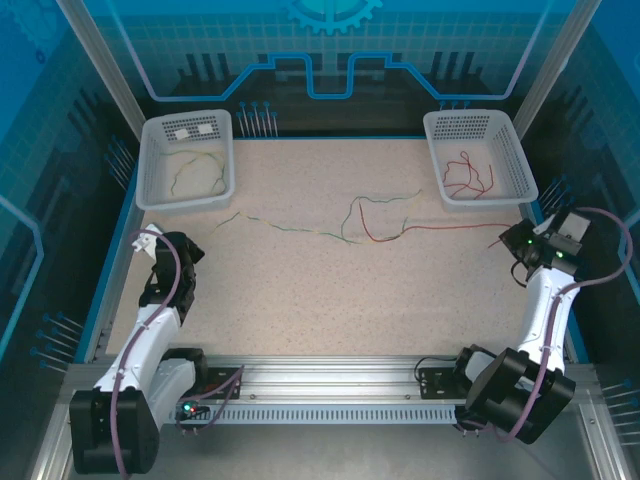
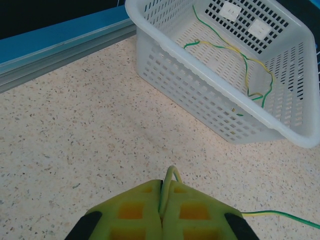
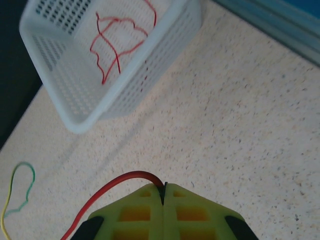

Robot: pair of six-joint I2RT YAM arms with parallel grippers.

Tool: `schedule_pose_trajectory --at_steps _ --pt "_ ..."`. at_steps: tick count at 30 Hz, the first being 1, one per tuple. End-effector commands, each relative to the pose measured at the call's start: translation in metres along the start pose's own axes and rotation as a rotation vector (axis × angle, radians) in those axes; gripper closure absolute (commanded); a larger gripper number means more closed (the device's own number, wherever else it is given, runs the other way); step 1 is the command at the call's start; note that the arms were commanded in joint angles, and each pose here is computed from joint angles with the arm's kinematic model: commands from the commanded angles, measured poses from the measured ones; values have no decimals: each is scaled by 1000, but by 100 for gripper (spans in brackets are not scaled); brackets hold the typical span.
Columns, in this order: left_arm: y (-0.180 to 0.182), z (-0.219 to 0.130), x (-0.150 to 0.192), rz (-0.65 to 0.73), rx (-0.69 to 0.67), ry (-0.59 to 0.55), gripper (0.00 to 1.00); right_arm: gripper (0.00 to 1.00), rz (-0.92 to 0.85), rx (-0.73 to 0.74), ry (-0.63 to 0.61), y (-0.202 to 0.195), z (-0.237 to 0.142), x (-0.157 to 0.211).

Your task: Untangle the cables

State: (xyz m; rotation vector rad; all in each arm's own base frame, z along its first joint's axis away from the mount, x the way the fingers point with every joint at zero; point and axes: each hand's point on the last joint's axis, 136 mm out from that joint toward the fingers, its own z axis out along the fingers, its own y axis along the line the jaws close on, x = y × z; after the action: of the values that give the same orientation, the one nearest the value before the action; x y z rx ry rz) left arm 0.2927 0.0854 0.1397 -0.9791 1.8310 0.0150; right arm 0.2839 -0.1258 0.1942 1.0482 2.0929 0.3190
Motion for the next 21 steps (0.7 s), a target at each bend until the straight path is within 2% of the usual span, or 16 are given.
schedule_pose_trajectory --at_steps 1,5,9,11,17,21 --pt "11 1 -11 -30 -56 -43 100 100 73 4 -94 -6 -20 -27" --pt "12 3 -8 -35 -60 -37 100 100 105 12 -143 -14 -31 -44" --pt "5 4 -6 -37 -22 -22 100 100 103 -80 -117 5 -29 -43" --pt "-7 3 -7 -30 39 -11 100 100 53 -138 -86 25 -26 -32" --pt "-80 -17 -4 81 343 66 100 100 -204 -277 75 93 -17 26" --pt "-115 -33 11 219 431 109 100 100 -405 -247 108 119 -18 55"
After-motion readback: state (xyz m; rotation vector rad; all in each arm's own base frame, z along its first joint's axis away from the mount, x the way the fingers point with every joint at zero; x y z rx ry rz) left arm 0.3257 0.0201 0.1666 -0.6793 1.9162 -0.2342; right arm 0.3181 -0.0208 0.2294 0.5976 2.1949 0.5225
